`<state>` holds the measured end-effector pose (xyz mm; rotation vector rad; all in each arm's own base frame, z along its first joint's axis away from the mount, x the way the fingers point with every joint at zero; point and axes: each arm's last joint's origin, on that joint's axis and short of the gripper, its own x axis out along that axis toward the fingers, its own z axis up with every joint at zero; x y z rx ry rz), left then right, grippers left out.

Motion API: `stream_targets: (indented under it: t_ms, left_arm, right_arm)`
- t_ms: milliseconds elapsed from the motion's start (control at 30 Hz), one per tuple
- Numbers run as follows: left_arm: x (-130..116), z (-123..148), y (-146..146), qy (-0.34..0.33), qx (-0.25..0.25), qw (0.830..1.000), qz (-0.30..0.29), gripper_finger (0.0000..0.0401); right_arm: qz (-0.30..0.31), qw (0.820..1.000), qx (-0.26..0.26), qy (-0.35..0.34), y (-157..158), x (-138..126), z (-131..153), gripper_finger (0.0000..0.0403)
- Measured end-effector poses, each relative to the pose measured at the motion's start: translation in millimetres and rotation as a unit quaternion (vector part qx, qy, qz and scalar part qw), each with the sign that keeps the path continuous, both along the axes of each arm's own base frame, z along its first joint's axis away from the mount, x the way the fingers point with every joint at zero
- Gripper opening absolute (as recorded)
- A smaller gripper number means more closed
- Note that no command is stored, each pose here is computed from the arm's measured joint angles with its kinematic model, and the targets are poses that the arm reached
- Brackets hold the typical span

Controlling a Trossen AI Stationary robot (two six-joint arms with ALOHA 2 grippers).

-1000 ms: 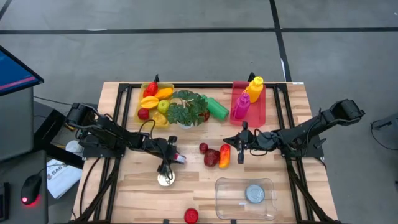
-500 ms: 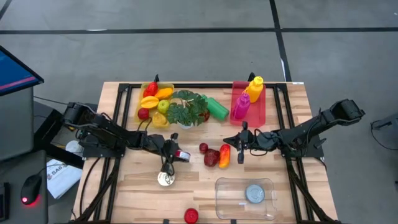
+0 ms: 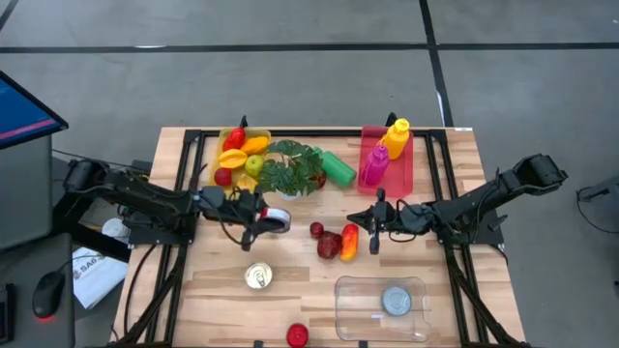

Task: Pick & Place Food Item
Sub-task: Put the red tuna can into the transparent bin

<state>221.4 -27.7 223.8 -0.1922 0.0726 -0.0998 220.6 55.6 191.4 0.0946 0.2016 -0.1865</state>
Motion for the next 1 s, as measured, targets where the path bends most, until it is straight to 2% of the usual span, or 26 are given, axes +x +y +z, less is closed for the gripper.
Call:
stream_targets:
  t_ms: [167, 333, 467, 700, 833, 1000]
  left_arm:
    - [-2, 3, 3, -0.005, -0.04, 0.998, 0.046, 0.0112]
    - [3, -6, 5, 0.014, -0.099, 0.99, 0.096, 0.0108]
    - [8, -13, 4, 0.029, -0.136, 0.985, 0.102, 0.0113]
    - [11, -21, 3, 0.05, -0.171, 0.978, 0.108, 0.011]
    - [10, -19, 3, 0.044, -0.215, 0.969, 0.111, 0.011]
    - [10, -17, 6, 0.026, -0.23, 0.962, 0.142, 0.0114]
  right_arm:
    - [0.0, 1.0, 0.004, -0.014, 0, 1, 3, 0.0]
    - [0.0, 1.0, 0.006, -0.02, 0, 1, 4, 0.0]
    - [0.0, 1.0, 0.006, -0.021, 0, 1, 4, 0.0]
    - [0.0, 0.999, 0.008, -0.031, 0, 1, 6, 0.0]
    - [0.007, 0.999, -0.027, -0.024, 0, 1, 6, 0.0]
    - [0.015, 0.997, -0.072, -0.016, 0, 1, 6, 0.0]
